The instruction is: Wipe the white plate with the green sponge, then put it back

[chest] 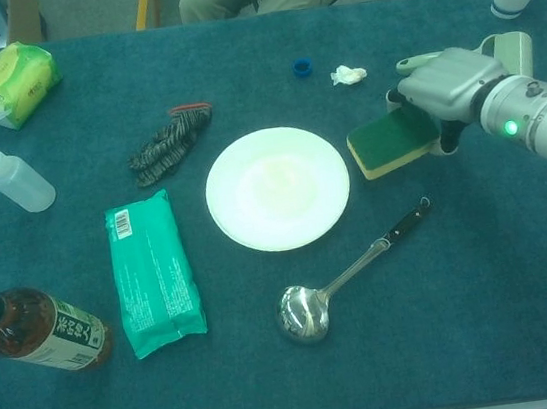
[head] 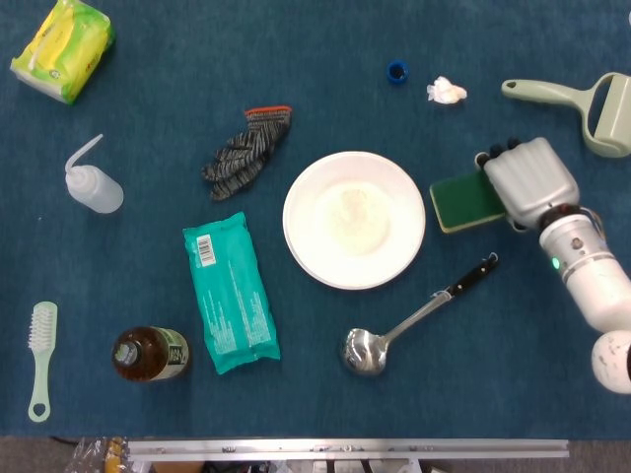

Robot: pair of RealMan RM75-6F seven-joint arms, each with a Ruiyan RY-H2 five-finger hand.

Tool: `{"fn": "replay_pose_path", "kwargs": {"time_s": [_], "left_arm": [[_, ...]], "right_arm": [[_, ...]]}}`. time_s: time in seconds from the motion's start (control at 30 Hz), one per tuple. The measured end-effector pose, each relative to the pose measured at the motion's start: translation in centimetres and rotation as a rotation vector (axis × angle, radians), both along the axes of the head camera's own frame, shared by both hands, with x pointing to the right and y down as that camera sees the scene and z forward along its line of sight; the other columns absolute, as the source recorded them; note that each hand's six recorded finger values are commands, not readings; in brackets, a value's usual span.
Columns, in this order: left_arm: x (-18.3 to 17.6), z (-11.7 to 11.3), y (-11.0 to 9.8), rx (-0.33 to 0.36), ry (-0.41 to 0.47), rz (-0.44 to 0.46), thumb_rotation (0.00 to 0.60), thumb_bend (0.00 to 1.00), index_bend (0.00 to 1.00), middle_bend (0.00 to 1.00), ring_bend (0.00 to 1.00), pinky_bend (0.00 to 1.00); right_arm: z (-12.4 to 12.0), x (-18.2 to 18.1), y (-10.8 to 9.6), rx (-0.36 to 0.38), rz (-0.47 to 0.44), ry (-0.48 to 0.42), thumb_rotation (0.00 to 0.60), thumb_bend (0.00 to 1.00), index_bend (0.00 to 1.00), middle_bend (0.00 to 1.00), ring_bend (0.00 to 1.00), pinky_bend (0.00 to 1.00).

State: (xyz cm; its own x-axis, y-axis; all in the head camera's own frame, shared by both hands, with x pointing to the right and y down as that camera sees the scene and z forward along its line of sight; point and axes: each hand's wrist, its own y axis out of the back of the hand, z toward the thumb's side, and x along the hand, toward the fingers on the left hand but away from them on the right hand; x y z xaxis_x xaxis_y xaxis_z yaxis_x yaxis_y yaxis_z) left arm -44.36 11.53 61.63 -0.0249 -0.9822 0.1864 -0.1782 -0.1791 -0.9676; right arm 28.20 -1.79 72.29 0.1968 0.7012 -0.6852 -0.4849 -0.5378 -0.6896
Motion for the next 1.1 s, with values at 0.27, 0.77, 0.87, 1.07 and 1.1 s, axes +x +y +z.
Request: {"fn": "replay_pose_path", "kwargs": {"time_s": [0.27, 0.77, 0.87, 1.07, 1.1], "left_arm": [[0.1, 0.0, -0.1, -0.003, -0.003, 0.002, 0.6, 0.47, 0.17, 0.16, 0.09, 0.13], [0.6, 0.6, -1.2, -0.005, -0.016, 0.004, 0.6, 0.47, 0.19, 0.16, 0.09, 0.13], [1.2, 0.6, -1.3, -0.002, -0.017, 0.017, 0.6, 0.47, 0.19, 0.16, 0.09, 0.13], [2.4, 0.3, -1.4, 0.009, -0.026, 0.03, 0.6, 0.47, 0.19, 0.16, 0.09, 0.13], [2.7, 0.2, -1.3, 0.011, -0.03, 0.031, 0.6, 0.47, 0.19, 0.16, 0.09, 0.13]], "right_arm": [[0.1, 1.1, 0.0, -0.005, 0.046, -0.053, 0.6, 0.07, 0.01, 0.14, 0.12, 0.47], [-4.3, 9.0, -0.6, 0.229, 0.294, -0.179, 0.6, 0.1, 0.01, 0.14, 0.11, 0.46], [-5.7, 10.5, -0.1, 0.297, 0.32, -0.231, 0.6, 0.1, 0.03, 0.14, 0.11, 0.46], [-9.1, 14.1, 2.6, 0.426, 0.375, -0.29, 0.6, 0.1, 0.04, 0.15, 0.11, 0.46], [-9.6, 14.6, 3.0, 0.44, 0.386, -0.291, 0.6, 0.1, 0.04, 0.15, 0.11, 0.46]]}}
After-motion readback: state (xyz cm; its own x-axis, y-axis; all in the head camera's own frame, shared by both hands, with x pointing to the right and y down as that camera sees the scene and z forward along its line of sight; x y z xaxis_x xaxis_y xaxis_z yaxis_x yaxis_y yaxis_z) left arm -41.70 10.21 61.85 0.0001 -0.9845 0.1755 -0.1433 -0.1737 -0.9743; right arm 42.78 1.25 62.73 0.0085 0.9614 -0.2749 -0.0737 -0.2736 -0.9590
